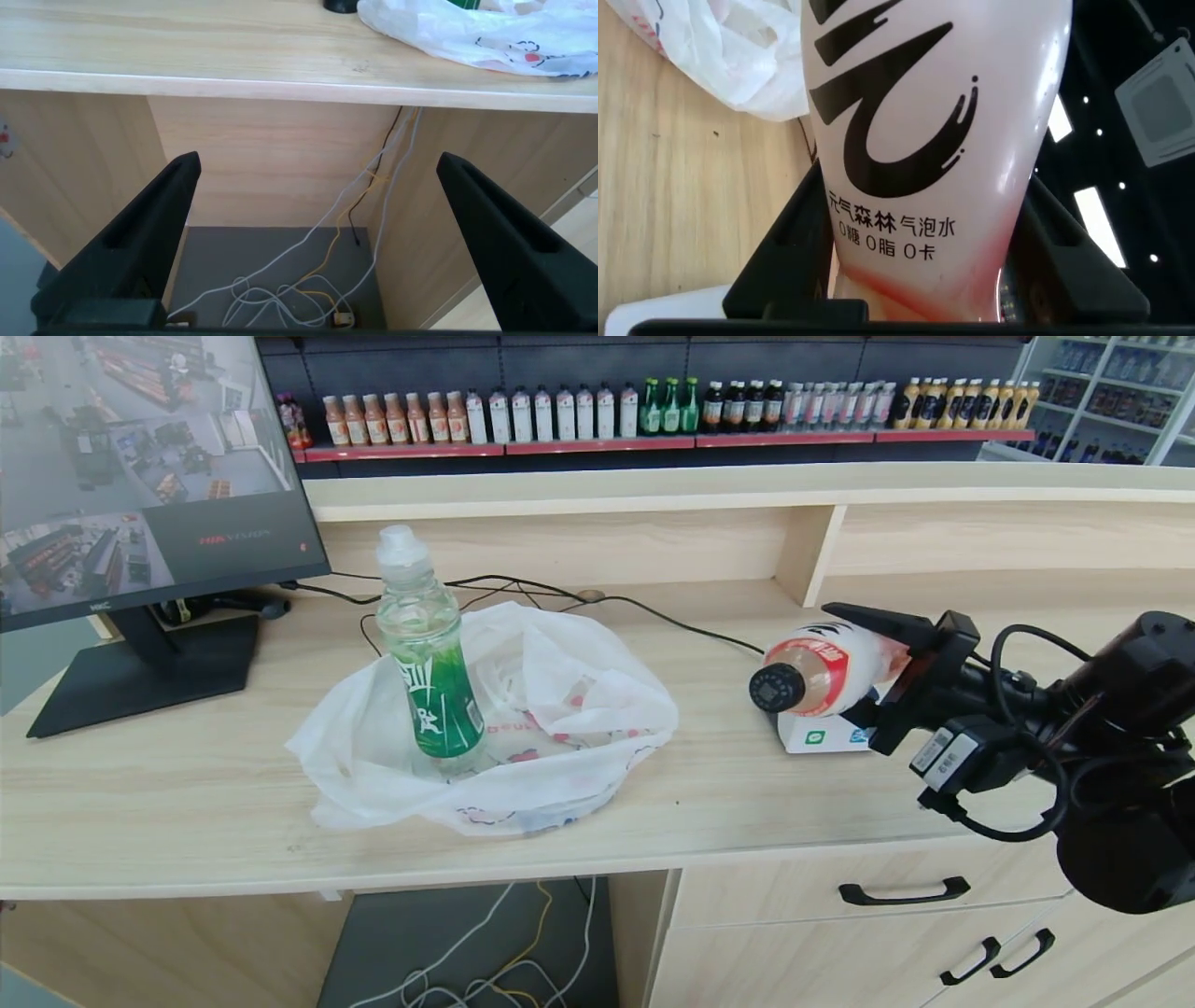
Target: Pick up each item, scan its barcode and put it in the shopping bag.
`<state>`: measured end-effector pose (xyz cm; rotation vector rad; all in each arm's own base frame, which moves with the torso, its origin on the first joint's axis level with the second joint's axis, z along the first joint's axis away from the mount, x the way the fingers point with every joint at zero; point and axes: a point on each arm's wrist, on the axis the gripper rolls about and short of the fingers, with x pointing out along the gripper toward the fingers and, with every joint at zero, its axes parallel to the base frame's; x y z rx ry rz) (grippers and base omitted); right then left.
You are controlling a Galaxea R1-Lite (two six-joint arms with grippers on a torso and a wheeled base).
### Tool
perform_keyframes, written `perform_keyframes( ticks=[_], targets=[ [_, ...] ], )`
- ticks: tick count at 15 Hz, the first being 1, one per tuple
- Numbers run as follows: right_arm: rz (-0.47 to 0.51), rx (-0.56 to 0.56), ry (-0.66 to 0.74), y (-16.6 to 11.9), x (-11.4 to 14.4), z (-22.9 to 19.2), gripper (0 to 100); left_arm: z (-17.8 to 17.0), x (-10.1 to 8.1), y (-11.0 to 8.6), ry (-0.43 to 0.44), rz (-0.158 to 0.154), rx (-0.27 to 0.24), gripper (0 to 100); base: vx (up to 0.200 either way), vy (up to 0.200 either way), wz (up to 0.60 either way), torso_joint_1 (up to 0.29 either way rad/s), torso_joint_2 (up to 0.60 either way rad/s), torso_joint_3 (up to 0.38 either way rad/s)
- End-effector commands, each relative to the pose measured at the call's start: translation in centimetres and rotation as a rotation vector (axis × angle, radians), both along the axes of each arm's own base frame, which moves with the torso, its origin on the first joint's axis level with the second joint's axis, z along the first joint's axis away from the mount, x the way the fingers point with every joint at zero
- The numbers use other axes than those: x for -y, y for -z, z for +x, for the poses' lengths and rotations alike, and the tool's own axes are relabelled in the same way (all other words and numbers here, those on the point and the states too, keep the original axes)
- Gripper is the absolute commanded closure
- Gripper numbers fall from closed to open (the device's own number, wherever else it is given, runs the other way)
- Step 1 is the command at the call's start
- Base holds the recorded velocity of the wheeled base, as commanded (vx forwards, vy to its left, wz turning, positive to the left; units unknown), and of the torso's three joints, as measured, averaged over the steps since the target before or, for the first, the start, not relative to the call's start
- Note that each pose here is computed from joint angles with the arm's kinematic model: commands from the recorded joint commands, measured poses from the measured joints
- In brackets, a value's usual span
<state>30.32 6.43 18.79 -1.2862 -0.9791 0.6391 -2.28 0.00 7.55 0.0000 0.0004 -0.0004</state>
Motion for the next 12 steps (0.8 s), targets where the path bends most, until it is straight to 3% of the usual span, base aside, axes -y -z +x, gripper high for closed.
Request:
perform_keyframes(
  ticks=[1,12],
  targets=[
    [-0.011,0.001,0.010,0.6,-0.1,0.5,100,0.0,0.0,0.0,0.001,0.000,0.000,0,0.000,0.000,0.00,0.000,0.00,0.000],
    [-0.041,-0.047,-0.008,3.2,-1.1,1.8,100,0.0,0.0,0.0,0.000,0.000,0.000,0,0.000,0.000,0.00,0.000,0.00,0.000]
  ],
)
